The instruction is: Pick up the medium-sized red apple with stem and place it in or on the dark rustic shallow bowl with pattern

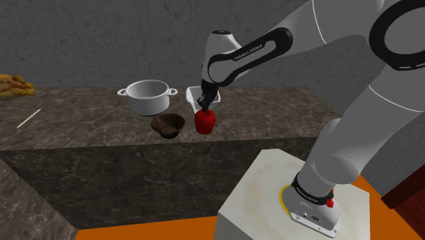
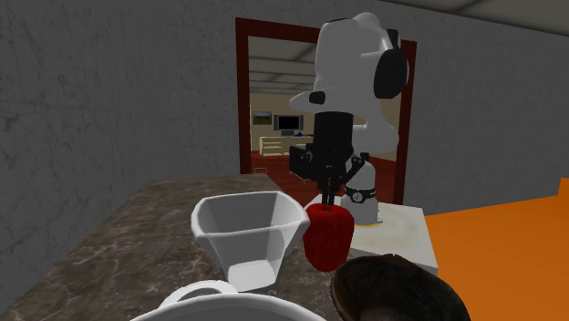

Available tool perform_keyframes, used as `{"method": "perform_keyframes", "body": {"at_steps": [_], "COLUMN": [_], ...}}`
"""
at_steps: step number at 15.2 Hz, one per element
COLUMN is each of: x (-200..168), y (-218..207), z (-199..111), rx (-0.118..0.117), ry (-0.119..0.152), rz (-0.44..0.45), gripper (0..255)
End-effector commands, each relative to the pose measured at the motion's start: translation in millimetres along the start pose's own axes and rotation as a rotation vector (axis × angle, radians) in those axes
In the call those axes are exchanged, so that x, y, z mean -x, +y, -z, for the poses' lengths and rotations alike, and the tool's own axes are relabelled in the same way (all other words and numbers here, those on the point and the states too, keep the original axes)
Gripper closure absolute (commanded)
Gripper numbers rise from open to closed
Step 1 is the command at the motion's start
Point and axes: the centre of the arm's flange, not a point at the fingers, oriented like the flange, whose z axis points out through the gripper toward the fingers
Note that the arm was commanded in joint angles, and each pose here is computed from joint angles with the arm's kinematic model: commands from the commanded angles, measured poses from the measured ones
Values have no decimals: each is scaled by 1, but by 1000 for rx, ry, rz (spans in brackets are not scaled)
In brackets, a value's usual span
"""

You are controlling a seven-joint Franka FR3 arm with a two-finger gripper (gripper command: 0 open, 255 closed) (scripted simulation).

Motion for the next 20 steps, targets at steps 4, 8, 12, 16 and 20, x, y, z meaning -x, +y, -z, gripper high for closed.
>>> {"method": "perform_keyframes", "body": {"at_steps": [4, 8, 12, 16, 20], "x": [0, -3, -6, -10, -13], "y": [0, 0, 0, 0, 0], "z": [0, 16, 36, 57, 78], "rx": [0, 0, 0, 0, 0], "ry": [0, 0, 0, 0, 0], "rz": [0, 0, 0, 0, 0], "gripper": [255, 255, 255, 255, 255]}}
